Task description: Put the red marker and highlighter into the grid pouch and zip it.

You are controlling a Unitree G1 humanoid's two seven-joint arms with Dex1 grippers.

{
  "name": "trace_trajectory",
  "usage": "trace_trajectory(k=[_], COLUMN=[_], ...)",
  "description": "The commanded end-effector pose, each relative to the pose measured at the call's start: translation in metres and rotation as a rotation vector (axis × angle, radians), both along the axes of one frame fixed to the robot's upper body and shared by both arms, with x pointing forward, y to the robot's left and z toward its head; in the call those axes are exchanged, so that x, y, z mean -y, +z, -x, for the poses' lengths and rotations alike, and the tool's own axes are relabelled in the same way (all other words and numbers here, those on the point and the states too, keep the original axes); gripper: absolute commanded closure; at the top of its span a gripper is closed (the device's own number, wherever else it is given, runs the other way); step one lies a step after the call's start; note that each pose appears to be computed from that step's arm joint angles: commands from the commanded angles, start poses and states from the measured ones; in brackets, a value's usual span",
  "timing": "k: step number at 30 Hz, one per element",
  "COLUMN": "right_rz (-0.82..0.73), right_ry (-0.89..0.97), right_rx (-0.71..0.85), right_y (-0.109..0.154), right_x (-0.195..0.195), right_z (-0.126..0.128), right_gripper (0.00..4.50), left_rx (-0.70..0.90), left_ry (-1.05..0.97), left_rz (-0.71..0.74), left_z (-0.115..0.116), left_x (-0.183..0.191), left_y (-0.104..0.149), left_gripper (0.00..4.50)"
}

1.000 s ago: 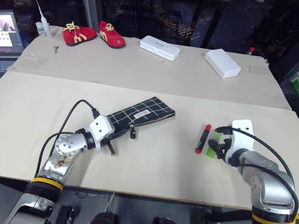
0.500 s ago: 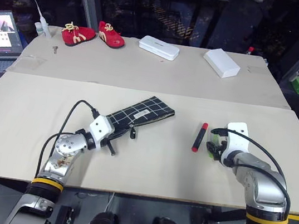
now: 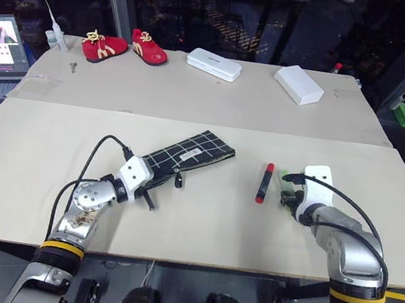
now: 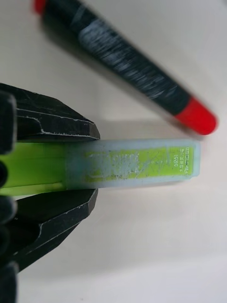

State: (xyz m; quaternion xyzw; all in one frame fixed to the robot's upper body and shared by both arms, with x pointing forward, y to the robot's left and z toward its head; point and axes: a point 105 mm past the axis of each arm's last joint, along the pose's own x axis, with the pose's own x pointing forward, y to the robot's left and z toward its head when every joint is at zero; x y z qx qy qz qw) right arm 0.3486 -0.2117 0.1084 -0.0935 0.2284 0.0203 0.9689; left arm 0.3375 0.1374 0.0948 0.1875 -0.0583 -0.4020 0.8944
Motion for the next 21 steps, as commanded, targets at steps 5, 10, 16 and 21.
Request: trace_trajectory(k=[5, 10, 16, 21], right_rz=[0.041, 0.175, 0.658, 0.737], right_ry=[0.143, 0.538, 1.014, 1.101], right_rx=[0.288, 0.467, 0.402, 0.389], right_y=[0.068, 0.106, 0.071, 0.054], right_x=[-0.018, -0.056, -0.079, -0.091], right_z=[-0.025, -0.017, 0.002, -0.004], right_gripper=[3.47, 3.47, 3.47, 3.47], left_rx=[0.059, 0.058, 0.052, 0.051], left_ry=[0.008, 0.008, -0.004, -0.013], left_rz=[0.011, 0.011, 0.007, 0.01], left_z=[-0.004, -0.003, 0.002, 0.004], left_x=[-0.006, -0.007, -0.006, -0.003], left_y=[0.02, 0.021, 0.021, 0.022], left_gripper=[4.5, 4.5, 4.5, 4.5])
